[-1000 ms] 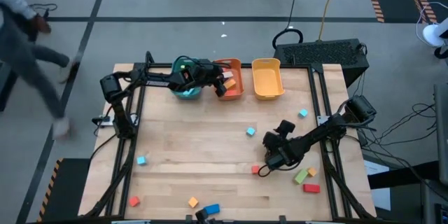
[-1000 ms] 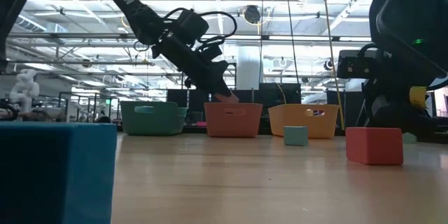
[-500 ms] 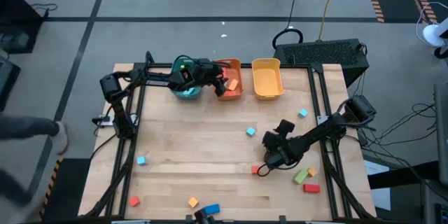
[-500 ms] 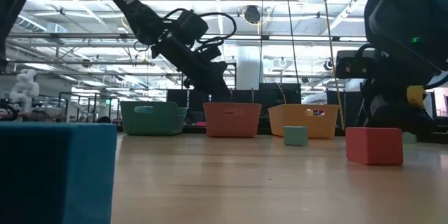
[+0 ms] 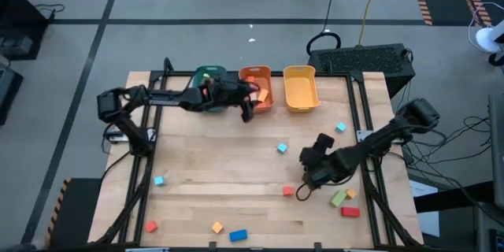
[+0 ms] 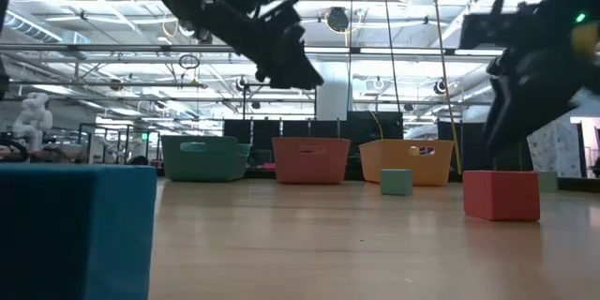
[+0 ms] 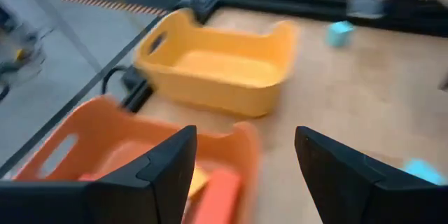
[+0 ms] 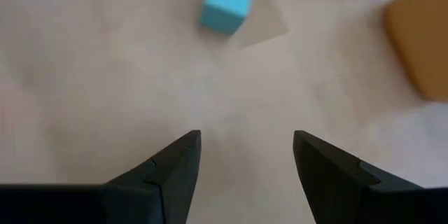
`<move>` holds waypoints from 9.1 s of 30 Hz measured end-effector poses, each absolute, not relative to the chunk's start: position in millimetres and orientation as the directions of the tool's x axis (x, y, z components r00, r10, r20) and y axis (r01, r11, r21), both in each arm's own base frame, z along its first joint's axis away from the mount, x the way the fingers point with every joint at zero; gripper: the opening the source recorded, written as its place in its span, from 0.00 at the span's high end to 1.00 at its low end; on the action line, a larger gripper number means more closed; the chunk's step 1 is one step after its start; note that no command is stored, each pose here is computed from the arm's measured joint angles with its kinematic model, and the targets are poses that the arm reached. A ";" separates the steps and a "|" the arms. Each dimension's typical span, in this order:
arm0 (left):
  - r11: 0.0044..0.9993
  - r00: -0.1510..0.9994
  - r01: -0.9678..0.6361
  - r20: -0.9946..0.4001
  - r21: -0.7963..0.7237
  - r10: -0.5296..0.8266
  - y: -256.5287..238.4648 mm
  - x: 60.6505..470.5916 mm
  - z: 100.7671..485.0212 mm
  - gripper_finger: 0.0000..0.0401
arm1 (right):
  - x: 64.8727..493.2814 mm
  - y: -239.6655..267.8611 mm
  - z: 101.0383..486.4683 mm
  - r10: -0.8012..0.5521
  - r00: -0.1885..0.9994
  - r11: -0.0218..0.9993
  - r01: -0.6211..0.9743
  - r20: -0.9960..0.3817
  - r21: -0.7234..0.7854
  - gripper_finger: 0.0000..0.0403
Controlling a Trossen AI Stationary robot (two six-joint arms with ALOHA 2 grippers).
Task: Sort blocks by size
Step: Put the green thick rectangular block into the orange bin, then put the red thick rectangular block into the orange bin
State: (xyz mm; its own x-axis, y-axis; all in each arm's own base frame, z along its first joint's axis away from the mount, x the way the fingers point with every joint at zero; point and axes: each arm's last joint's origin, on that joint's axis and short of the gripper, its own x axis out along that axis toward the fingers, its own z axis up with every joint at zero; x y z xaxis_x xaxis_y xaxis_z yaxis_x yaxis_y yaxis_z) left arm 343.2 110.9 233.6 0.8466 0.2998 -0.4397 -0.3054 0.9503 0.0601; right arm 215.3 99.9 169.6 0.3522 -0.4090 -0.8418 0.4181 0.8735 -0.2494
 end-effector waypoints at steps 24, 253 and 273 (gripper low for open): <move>0.992 0.940 -0.087 -0.323 0.090 0.112 -42.2 355.1 225.3 0.40 | 152.0 134.0 198.4 0.105 0.032 0.991 0.078 -0.994 0.107 0.47; 0.867 0.553 -0.498 -0.757 0.035 0.348 226.2 379.5 184.3 0.57 | 271.5 93.0 164.7 -0.227 0.607 0.964 0.250 -0.761 -0.088 0.59; 0.913 0.601 -0.405 -0.737 0.054 0.310 194.7 379.5 221.8 0.54 | 261.0 89.6 158.6 -0.257 0.507 0.959 0.241 -0.823 -0.151 0.59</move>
State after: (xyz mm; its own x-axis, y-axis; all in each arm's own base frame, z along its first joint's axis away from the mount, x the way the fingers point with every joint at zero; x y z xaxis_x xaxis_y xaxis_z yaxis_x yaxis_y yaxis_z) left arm 379.5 194.7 221.8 0.6008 0.3097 -0.7370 -0.4047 0.9129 0.0536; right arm 261.0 89.6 158.6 0.5068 -0.2569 -0.8229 0.2412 0.9587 -0.1508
